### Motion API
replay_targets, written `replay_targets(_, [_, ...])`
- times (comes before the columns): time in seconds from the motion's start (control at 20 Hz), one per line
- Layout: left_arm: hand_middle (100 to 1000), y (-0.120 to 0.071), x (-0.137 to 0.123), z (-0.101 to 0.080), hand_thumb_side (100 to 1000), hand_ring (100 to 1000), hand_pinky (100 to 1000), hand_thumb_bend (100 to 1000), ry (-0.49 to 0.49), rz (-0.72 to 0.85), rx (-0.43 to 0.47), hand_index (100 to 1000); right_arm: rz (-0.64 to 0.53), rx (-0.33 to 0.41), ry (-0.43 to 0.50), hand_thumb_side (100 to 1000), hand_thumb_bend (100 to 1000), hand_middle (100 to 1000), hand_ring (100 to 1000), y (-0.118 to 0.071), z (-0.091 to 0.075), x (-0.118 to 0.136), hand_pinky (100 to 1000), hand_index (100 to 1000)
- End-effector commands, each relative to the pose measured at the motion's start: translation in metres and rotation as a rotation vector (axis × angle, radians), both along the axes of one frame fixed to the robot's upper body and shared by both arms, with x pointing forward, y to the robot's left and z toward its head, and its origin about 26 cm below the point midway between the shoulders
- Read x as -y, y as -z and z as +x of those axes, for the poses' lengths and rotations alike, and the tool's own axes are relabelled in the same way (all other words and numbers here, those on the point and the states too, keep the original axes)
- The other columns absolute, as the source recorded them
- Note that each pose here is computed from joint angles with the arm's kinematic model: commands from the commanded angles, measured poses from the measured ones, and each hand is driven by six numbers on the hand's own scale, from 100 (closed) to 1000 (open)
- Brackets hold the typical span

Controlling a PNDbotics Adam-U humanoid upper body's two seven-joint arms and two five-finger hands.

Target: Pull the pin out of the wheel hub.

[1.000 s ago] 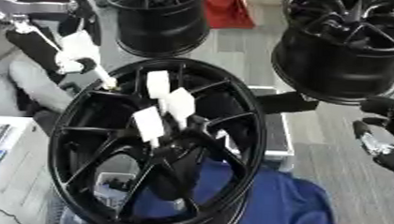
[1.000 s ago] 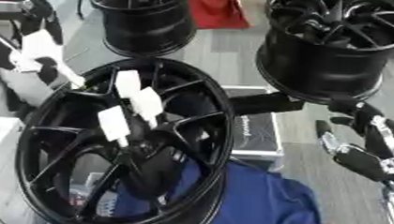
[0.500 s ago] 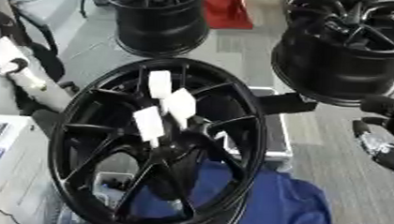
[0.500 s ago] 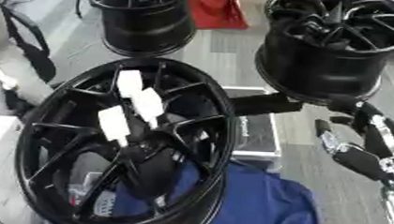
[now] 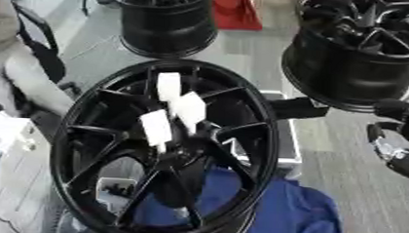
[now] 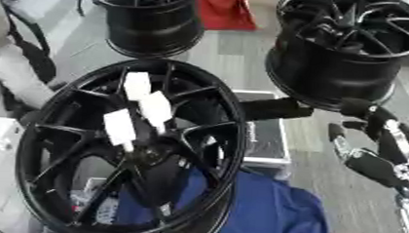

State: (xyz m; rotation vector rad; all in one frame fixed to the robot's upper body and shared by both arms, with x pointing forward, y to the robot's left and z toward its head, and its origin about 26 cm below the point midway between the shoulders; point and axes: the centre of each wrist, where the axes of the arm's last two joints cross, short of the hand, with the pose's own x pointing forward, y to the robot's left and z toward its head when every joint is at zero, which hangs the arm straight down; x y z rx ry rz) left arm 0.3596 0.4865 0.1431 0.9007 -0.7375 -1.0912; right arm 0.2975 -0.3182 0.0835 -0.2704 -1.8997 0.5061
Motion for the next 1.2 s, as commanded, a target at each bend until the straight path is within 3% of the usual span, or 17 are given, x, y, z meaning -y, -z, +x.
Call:
replay_targets(0.05, [844, 0.003, -0.011, -0.002, 545, 828, 822, 712, -0.052, 0.014, 0.048, 929, -0.024, 0.030, -0.002, 242, 234, 768, 844, -0.010, 0.003, 0.003, 784, 833])
replay_targets(0.15, [862, 0.009, -0.011, -0.003, 605, 841, 835, 741, -0.072, 0.021, 0.072, 938, -0.025, 0.031, -0.002, 242, 234, 768, 844, -0.011, 0.003, 0.003, 784, 833])
replay_targets(0.25, [839, 0.010, -0.009, -0.004, 626, 816, 818, 713, -0.087, 0.004, 0.124, 925, -0.024, 0.032, 0.001, 242, 233, 768, 844, -0.011, 0.003, 0.003, 784, 833])
replay_targets(0.6, [746, 0.010, 0.016, -0.010, 620, 729, 775, 520, -0.044, -0.147, 0.382, 849, -0.012, 0.029, 0.004, 244, 229, 766, 843, -0.010, 0.003, 0.002, 783, 832])
replay_targets(0.7, [730, 0.013, 0.026, -0.013, 640, 712, 767, 527, -0.017, -0.203, 0.462, 830, -0.009, 0.029, 0.006, 244, 228, 766, 843, -0.009, 0.003, 0.002, 783, 832])
replay_targets(0.75, [723, 0.016, 0.032, -0.015, 623, 705, 764, 437, 0.000, -0.235, 0.504, 823, -0.008, 0.029, 0.007, 244, 228, 766, 843, -0.009, 0.003, 0.002, 783, 832])
replay_targets(1.0, [701, 0.030, 0.068, -0.023, 601, 685, 749, 381, 0.071, -0.401, 0.698, 809, 0.006, 0.029, 0.008, 244, 225, 765, 842, -0.008, 0.004, 0.000, 783, 831])
replay_targets(1.2, [698, 0.044, 0.109, -0.033, 595, 680, 742, 361, 0.074, -0.556, 0.808, 808, 0.016, 0.029, 0.010, 243, 222, 765, 841, -0.007, 0.004, -0.001, 782, 831])
